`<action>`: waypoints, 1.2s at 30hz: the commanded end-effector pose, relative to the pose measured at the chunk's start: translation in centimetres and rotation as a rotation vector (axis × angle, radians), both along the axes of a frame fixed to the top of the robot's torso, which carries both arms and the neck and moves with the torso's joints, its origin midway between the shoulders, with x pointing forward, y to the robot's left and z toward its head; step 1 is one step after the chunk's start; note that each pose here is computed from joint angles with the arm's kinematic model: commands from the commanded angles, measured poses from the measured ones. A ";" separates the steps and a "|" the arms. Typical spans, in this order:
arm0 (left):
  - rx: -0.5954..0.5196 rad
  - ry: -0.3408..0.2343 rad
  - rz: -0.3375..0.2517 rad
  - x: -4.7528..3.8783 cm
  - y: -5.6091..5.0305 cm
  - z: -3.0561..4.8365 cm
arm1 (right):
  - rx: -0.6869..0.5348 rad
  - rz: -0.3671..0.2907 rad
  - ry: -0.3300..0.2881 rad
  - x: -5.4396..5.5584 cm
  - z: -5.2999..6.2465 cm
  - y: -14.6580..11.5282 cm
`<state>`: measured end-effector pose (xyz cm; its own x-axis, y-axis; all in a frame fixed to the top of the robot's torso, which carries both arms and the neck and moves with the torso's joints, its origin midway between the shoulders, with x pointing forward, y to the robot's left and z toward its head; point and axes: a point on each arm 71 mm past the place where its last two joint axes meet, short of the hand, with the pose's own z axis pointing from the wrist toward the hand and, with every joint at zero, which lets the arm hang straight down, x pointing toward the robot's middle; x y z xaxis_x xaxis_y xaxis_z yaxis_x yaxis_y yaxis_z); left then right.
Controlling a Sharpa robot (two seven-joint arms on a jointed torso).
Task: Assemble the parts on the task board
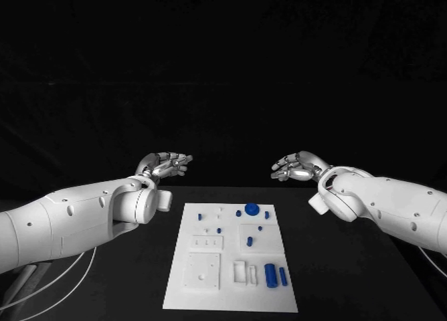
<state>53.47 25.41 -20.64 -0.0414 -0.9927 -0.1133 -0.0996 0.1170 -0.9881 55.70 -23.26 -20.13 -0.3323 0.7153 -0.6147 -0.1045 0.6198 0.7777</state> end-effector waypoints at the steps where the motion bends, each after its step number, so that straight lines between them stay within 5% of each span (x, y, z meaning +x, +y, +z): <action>1: -0.018 0.014 -0.054 -0.29 -0.4 0.05 | -0.271 0.156 -0.143 -0.1 0.2 1.6; 11: -0.018 0.006 -0.148 -1.81 -1.0 0.53 | -0.444 0.190 -0.278 0.0 -0.9 4.5; 23: -0.050 -0.020 -0.232 -3.44 -2.5 2.44 | -0.585 0.215 -0.359 0.6 -1.7 6.2; 36: -0.068 -0.054 -0.250 -3.50 -3.2 4.18 | -0.636 0.221 -0.417 1.5 -1.3 7.6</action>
